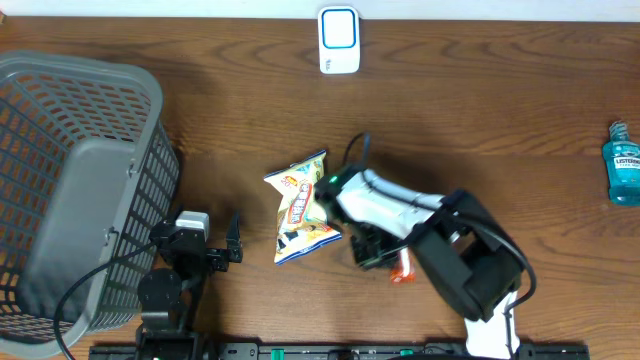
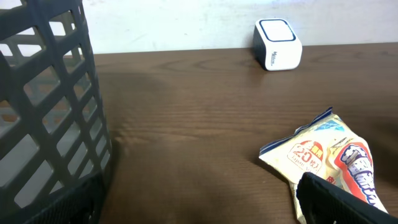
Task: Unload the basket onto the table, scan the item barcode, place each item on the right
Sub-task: 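Reach the right gripper down and grasp the red packet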
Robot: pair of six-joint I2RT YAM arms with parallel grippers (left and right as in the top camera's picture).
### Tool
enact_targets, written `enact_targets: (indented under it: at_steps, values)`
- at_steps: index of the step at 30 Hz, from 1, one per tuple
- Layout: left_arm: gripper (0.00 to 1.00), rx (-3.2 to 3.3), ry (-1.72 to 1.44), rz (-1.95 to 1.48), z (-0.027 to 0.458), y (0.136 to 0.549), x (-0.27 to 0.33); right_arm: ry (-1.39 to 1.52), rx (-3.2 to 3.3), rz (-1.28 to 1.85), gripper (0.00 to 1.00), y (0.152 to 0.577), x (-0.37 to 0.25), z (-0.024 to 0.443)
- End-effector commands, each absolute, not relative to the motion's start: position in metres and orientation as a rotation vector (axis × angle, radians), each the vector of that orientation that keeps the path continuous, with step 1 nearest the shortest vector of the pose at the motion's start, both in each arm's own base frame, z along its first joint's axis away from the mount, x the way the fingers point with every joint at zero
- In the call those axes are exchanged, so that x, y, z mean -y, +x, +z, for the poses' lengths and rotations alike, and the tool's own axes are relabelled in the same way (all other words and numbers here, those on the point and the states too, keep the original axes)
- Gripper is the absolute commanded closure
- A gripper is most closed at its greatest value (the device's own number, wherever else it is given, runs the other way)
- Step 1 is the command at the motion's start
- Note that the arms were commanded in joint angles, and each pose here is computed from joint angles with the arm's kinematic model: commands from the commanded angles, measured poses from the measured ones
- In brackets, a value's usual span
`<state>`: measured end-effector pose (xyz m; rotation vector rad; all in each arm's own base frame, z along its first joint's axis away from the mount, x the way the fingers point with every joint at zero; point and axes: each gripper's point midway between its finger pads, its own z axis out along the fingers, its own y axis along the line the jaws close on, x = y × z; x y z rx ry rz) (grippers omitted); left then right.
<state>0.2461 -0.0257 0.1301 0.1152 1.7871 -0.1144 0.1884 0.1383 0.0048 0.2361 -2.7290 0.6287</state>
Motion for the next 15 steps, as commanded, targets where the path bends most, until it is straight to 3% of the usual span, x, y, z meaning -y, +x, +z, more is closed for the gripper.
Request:
enact_targets:
  at_steps: [1,3,7,9,12,15]
  values:
    - [0.02,-1.825,0.107,-0.117,0.114,0.245,0.025,0.063,2.849,0.846,0.87,0.239,-0.102,0.017]
    - [0.02,-1.825,0.107,-0.117,0.114,0.245,0.025,0.003,2.876,0.868,0.87,0.259,-0.088,0.024]
    - [0.02,-1.825,0.107,-0.117,0.114,0.245,0.025,-0.080,2.917,0.749,0.99,0.285,-0.082,0.033]
    - [0.02,-1.825,0.107,-0.117,0.114,0.245,0.025,-0.114,2.953,0.658,0.98,0.296,-0.088,0.038]
    - [0.02,-1.825,0.107,-0.117,0.114,0.245,0.025,-0.179,3.038,0.546,0.85,0.317,-0.099,0.039]
    - [0.02,-1.825,0.107,-0.117,0.114,0.245,0.025,-0.237,3.123,0.409,0.83,0.337,-0.111,0.027]
